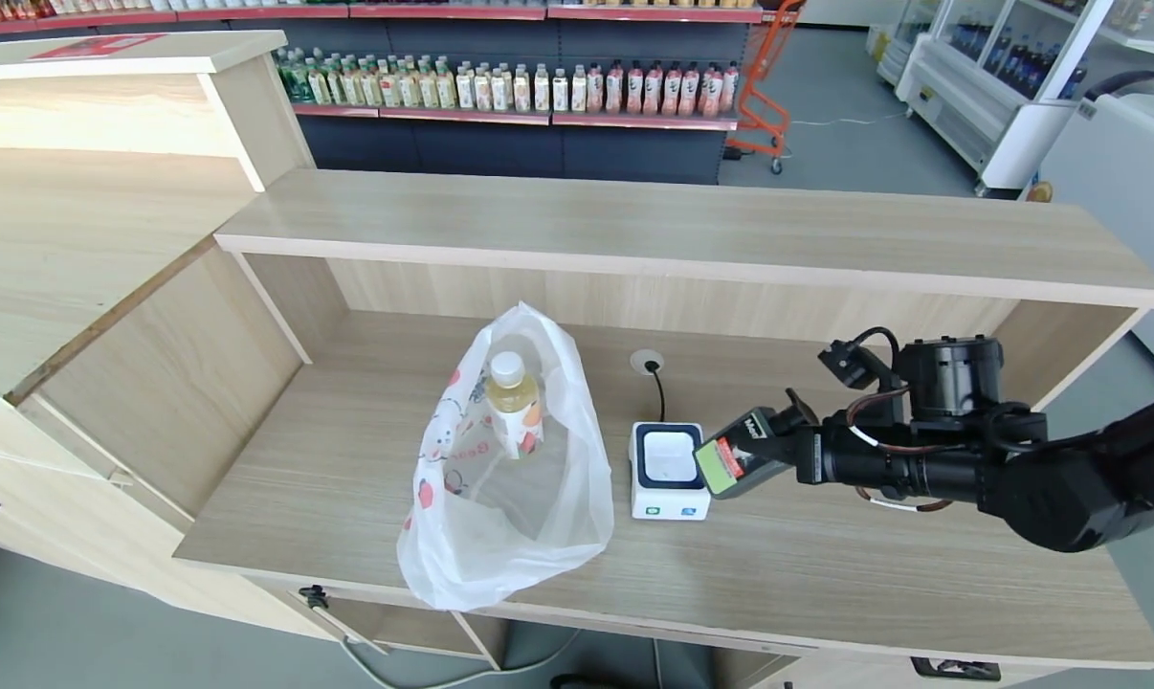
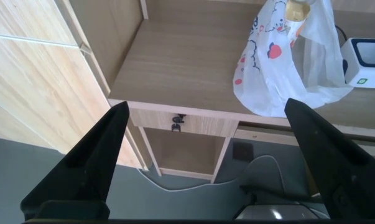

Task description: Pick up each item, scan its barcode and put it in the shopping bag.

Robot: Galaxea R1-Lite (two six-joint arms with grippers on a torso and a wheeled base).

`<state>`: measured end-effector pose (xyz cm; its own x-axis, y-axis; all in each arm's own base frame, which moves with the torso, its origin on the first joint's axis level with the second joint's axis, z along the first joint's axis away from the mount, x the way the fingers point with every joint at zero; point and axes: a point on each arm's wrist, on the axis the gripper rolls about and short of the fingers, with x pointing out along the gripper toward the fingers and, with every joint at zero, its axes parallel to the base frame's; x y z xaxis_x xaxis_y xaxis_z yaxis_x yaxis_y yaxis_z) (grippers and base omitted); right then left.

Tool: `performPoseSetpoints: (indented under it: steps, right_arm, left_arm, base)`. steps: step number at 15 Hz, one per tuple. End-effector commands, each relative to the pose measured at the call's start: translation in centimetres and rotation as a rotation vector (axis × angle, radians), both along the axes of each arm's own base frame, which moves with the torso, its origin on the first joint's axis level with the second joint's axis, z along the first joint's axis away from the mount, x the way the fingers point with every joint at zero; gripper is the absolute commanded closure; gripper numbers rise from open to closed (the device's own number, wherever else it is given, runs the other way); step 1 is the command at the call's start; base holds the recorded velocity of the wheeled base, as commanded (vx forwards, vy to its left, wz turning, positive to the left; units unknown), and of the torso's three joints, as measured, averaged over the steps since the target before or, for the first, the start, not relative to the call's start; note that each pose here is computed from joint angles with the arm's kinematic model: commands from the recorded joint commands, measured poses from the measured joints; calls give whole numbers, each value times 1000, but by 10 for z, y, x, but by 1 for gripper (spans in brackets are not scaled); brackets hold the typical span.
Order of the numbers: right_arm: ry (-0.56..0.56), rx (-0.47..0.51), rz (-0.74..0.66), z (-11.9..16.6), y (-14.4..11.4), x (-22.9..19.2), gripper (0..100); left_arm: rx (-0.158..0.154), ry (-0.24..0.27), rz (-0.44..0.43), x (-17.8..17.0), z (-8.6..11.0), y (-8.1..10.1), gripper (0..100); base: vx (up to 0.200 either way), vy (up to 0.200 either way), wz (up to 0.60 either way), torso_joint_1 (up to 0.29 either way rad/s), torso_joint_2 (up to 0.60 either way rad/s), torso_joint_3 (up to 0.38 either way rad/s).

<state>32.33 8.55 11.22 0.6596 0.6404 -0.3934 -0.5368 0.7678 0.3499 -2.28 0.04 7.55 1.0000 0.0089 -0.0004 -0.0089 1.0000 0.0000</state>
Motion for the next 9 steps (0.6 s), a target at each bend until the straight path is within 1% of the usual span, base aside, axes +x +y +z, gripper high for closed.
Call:
performPoseSetpoints:
  steps: [1,4,9]
  right_arm:
    - [31,-7,17,-16,8,8,100]
    - [32,-7,34,-21,17,15,100]
    - [30,-8,26,-27,22,29,100]
  left_arm:
    - [0,0,0,0,0,0,0]
    - [0,0,0,0,0,0,0]
    - [0,0,0,0,0,0,0]
  base:
    - [0,0,0,0,0,0]
    - [0,0,0,0,0,0]
    - [0,0,0,0,0,0]
